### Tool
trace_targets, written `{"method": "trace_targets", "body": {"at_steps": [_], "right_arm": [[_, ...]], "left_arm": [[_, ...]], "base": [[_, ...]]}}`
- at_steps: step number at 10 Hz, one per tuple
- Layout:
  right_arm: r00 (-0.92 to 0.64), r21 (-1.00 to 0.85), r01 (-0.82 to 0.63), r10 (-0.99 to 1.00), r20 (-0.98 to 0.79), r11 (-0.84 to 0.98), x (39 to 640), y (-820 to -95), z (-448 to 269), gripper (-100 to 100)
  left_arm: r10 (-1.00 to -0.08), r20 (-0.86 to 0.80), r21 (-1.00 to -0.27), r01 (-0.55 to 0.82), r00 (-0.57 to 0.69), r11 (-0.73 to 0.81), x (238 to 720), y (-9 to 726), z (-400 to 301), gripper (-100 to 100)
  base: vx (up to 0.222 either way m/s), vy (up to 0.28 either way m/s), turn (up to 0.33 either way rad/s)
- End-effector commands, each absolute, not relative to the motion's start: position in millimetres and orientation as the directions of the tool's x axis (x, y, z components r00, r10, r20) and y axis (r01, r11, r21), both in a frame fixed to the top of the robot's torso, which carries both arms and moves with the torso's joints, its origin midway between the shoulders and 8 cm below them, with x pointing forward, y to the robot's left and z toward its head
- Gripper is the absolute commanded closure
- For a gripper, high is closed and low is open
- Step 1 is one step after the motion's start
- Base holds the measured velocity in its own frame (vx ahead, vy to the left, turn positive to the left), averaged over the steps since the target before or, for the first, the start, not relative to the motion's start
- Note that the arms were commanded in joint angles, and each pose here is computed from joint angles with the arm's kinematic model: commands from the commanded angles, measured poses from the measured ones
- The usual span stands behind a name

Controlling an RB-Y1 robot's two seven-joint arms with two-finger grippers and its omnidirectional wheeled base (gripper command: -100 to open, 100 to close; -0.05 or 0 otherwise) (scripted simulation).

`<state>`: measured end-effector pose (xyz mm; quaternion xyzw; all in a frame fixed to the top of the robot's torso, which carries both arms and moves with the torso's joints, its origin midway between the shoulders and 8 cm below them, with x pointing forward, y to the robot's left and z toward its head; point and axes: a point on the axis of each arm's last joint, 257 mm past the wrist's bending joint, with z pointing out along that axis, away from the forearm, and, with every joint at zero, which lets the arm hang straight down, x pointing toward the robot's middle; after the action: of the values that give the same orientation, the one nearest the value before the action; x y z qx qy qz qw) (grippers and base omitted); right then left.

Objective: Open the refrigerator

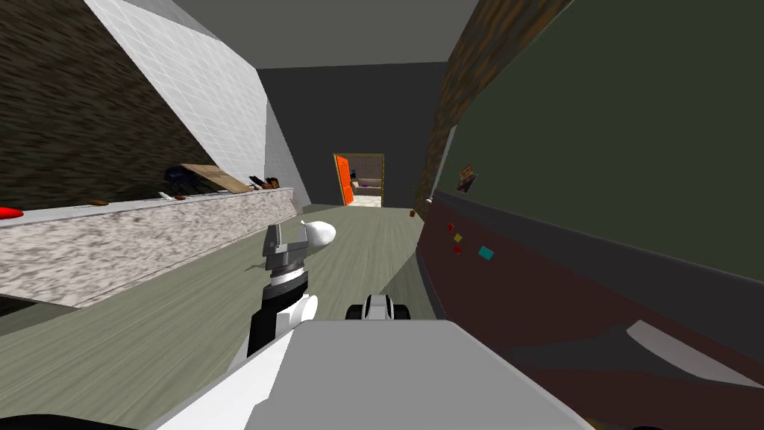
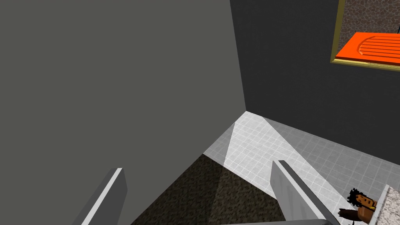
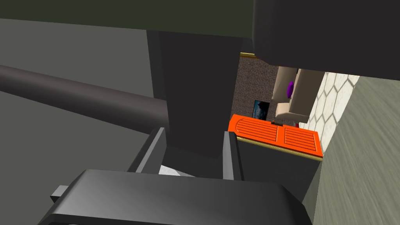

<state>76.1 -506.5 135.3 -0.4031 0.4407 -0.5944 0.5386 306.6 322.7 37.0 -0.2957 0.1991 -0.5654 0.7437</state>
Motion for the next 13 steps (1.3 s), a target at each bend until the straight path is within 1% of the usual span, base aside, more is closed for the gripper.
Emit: {"method": "trace_targets", "body": {"at_steps": [1,3,6,8,9,13], "right_arm": [[-0.126,-0.959,0.281,-0.992,0.005,-0.041,71,-511,135,100],[-0.187,-0.959,0.278,-0.982,0.005,-0.058,60,-521,136,100],[-0.217,-0.959,0.276,-0.976,0.006,-0.067,55,-526,137,100],[-0.276,-0.959,0.271,-0.961,0.007,-0.085,43,-535,138,100],[-0.276,-0.959,0.271,-0.961,0.007,-0.085,43,-535,138,100],[-0.364,-0.959,0.261,-0.931,0.009,-0.111,24,-548,140,100]], "left_arm": [[-0.959,0.038,-0.665,0.723,0.281,0.186,307,323,37,0],[-0.959,0.038,-0.665,0.723,0.281,0.186,307,323,37,0],[-0.959,0.038,-0.665,0.723,0.281,0.186,307,323,37,0],[-0.959,0.038,-0.665,0.723,0.281,0.186,307,323,37,0],[-0.959,0.038,-0.665,0.723,0.281,0.186,307,323,37,0],[-0.959,0.038,-0.665,0.723,0.281,0.186,307,323,37,0]], "base": [[0.119,0.229,-0.051],[0.197,0.261,-0.060],[0.153,0.262,-0.044],[0.204,0.283,-0.058],[0.167,0.287,-0.054],[0.170,0.284,-0.037]]}}
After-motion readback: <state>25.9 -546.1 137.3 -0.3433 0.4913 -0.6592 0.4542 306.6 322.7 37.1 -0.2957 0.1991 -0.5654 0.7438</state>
